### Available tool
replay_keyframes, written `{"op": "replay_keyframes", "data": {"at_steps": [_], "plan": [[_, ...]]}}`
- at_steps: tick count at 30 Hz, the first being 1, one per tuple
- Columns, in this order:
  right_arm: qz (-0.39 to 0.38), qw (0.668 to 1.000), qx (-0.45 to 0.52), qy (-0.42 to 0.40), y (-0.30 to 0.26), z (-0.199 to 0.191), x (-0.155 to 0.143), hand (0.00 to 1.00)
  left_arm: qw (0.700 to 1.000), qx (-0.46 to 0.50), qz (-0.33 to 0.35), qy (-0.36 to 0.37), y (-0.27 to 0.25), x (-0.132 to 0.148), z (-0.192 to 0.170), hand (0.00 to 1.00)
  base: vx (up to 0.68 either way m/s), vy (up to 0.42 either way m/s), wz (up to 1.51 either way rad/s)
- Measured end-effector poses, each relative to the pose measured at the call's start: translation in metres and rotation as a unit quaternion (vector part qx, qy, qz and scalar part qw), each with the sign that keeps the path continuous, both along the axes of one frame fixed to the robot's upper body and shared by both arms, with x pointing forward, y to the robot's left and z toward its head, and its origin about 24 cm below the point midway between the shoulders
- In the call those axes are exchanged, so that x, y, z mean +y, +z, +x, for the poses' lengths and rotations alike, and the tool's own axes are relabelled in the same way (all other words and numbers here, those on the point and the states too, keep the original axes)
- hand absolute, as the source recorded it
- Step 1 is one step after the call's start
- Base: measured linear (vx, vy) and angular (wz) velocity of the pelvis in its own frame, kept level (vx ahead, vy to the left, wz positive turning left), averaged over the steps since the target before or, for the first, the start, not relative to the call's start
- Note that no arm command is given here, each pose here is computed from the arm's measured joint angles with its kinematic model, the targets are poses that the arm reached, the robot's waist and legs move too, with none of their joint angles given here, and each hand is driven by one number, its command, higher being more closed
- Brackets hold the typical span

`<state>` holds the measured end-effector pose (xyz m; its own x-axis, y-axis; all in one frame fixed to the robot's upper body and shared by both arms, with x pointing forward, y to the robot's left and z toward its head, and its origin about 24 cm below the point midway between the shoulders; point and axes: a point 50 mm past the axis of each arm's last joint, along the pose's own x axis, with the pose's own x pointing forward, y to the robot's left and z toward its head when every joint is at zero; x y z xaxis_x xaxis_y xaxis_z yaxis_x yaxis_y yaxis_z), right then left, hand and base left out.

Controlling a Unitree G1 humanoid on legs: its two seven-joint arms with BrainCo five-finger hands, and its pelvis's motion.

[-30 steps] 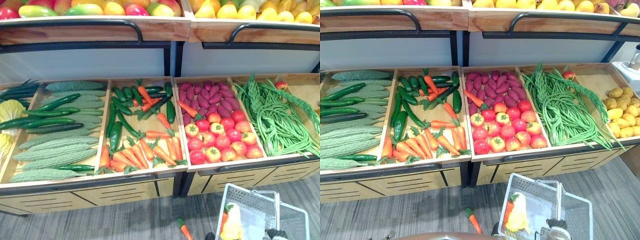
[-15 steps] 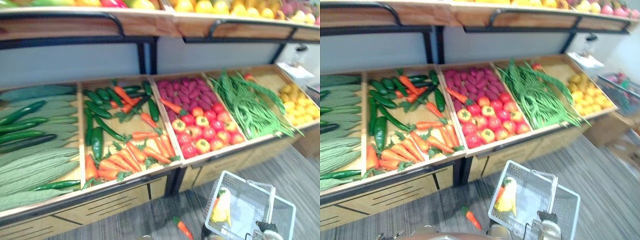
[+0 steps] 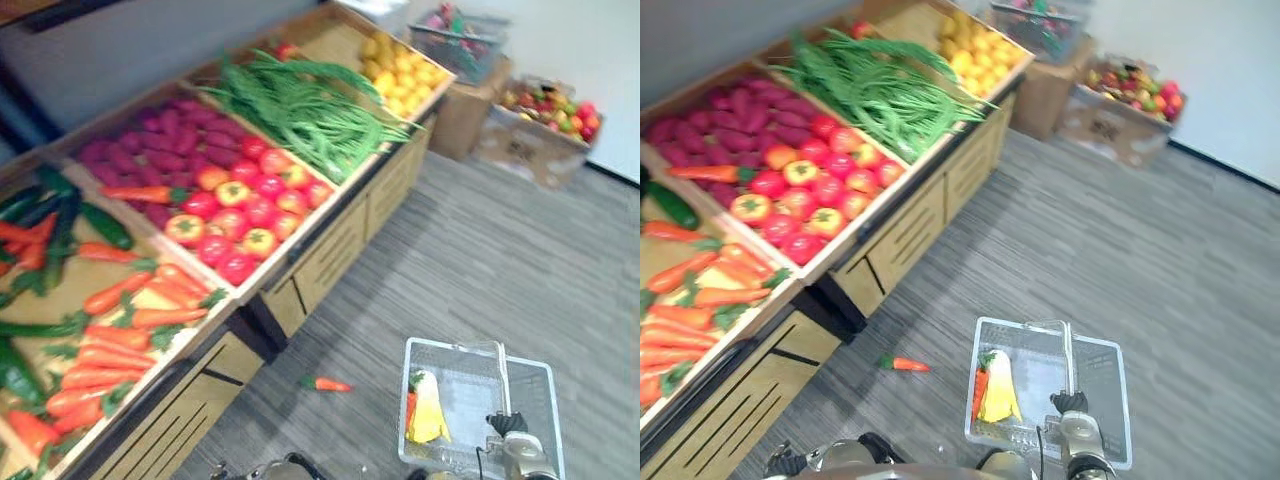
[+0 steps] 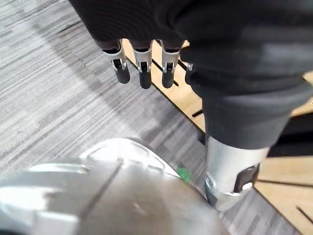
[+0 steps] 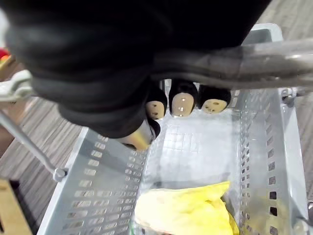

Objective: Pick vegetable in the basket

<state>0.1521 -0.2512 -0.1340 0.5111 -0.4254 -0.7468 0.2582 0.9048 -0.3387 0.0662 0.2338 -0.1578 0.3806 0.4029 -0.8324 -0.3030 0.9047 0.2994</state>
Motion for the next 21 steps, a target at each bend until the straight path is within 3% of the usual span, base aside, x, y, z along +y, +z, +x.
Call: {"op": "replay_keyframes", "data": {"at_steps": [8,11,15,21], "plan": [[-0.030,0.998,-0.024,0.055,0.006,0.007,0.005,1.00,1.000,-0.010,0.007,-0.015,0.002,-0.003,0.012,0.00,-0.02,-0.178,-0.77],[-0.047,0.996,-0.023,0.078,0.010,0.011,-0.001,1.00,1.000,-0.016,0.001,-0.016,0.000,-0.015,0.011,0.00,0.00,0.135,-1.64],[-0.035,0.995,-0.025,0.094,0.007,0.013,0.012,1.00,1.000,-0.001,0.002,-0.012,-0.002,-0.016,-0.003,0.00,0.02,0.238,-1.34],[-0.032,0.994,-0.035,0.097,0.007,0.011,0.014,1.00,1.000,-0.015,0.020,-0.019,0.003,-0.005,0.003,0.00,0.01,0.170,-0.34]]}}
